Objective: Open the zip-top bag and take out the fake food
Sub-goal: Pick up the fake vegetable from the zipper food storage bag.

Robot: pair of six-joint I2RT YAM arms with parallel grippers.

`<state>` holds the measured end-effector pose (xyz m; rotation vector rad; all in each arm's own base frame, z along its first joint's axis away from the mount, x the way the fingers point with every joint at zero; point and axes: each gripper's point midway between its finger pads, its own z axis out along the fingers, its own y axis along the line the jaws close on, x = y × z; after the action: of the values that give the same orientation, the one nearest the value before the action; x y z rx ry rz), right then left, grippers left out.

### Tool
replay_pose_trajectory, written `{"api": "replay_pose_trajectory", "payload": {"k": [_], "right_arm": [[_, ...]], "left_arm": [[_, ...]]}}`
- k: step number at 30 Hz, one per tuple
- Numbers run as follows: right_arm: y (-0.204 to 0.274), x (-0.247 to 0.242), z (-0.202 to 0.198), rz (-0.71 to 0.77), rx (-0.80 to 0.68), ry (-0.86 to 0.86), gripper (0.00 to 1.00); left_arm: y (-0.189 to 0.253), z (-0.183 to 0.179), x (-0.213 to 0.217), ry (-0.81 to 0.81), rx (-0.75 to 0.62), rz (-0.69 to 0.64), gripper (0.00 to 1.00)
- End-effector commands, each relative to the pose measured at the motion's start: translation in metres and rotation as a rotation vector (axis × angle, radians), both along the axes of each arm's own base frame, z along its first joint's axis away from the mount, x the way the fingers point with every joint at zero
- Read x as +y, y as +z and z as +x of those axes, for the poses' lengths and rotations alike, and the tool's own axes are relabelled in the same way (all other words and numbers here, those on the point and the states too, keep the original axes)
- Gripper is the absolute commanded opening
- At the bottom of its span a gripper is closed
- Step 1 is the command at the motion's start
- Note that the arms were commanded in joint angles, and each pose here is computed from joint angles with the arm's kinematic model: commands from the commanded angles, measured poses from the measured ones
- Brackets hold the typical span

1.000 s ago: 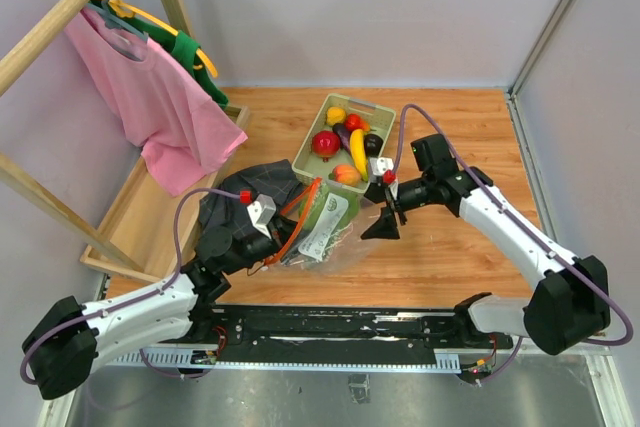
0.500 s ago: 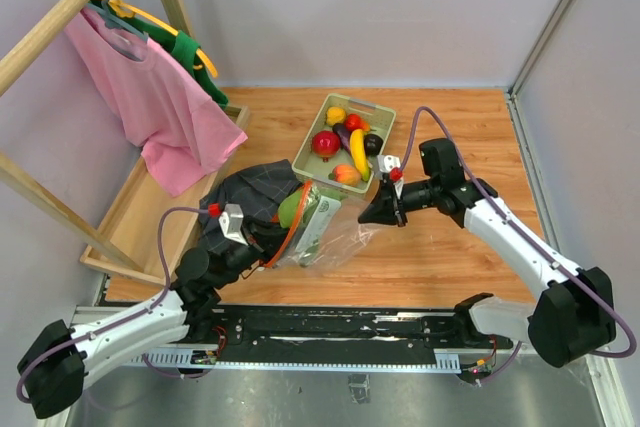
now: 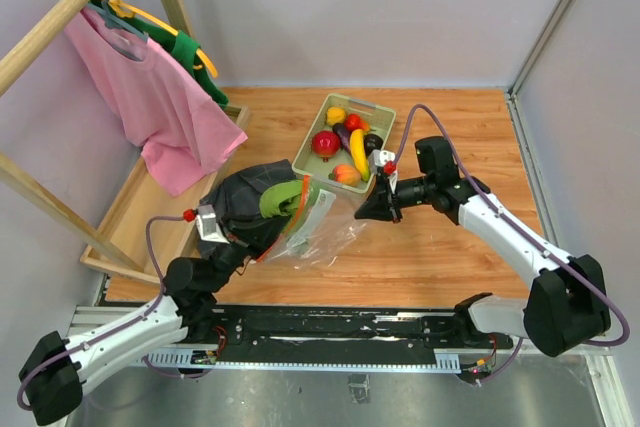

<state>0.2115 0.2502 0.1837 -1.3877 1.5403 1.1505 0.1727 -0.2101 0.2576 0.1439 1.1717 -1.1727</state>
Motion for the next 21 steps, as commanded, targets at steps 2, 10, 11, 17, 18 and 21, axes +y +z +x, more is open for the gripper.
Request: {"api": "replay_pose_trajectory", "payload": {"k": [2,10,11,17,18,21], "right_arm": [[-0.024,-0.009,0.011,-0.073,0.037,-0.078,0.0],[-0.039,-0.009,0.014,-0.123,0.068,-0.082,0.01],[-0.039,-0.009,0.014,-0.124,0.065,-0.081,0.01],[-0.037,-0.008,0.011,-0.119,0.043,-0.066,0.01],[-0.04,-0.009,0.013,-0.131,0.041,-0.073,0.01],[-0.038,-0.01,0.013,-0.118,0.054,-0.058,0.01]], "left_arm": [[0.059,-0.007,0.057,0.14,-0.117,-0.329,0.0],[0.062,-0.019,0.054,0.075,-0.158,-0.35,0.0],[0.061,-0.018,0.055,0.078,-0.15,-0.355,0.0],[0.061,-0.018,0.05,0.061,-0.146,-0.351,0.0],[0.061,-0.018,0.052,0.064,-0.144,-0.364,0.0],[0.063,-0.014,0.057,0.097,-0.136,-0.376,0.0]]}}
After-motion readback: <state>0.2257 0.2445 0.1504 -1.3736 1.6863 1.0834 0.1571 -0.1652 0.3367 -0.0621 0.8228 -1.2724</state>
